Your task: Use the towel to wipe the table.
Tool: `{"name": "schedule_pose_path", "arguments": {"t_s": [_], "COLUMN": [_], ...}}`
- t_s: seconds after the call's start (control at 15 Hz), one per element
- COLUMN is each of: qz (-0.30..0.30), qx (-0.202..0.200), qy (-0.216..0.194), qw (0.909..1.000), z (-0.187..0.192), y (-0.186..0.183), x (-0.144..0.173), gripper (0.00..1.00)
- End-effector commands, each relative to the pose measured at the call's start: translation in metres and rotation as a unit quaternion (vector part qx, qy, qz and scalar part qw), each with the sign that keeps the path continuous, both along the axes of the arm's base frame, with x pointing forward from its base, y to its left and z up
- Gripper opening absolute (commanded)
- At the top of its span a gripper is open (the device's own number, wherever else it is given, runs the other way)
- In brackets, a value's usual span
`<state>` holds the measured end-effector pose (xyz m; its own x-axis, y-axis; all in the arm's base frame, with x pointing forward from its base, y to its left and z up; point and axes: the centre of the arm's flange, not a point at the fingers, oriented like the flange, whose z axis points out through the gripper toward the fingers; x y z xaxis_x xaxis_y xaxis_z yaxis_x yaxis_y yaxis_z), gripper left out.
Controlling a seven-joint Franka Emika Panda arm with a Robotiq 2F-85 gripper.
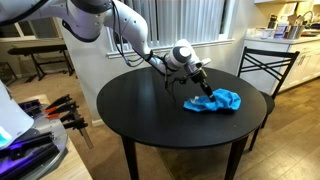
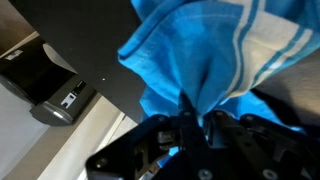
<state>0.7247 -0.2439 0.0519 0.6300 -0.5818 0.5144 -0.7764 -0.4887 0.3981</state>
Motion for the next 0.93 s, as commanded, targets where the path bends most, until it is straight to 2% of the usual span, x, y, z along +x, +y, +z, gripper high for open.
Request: {"name": "schedule_pose_path", "arguments": {"t_s": [0.0, 0.2, 0.47, 0.67, 0.87], "qz": [0.044, 0.107, 0.191, 0.241, 0.261], "qx": [0.022, 0.052, 0.095, 0.127, 0.168], "qy": [-0.006, -0.016, -0.02, -0.017, -0.04], "qw": [0.9988, 0.9928, 0.9768, 0.962, 0.9498], "z": [0.011, 0.011, 0.005, -0.001, 0.006], "y": [0.076, 0.162, 0.272, 0.324, 0.35], "x": [0.022, 0.04, 0.041, 0.035, 0.034], "gripper": [0.04, 0.04, 0.04, 0.04, 0.04]}}
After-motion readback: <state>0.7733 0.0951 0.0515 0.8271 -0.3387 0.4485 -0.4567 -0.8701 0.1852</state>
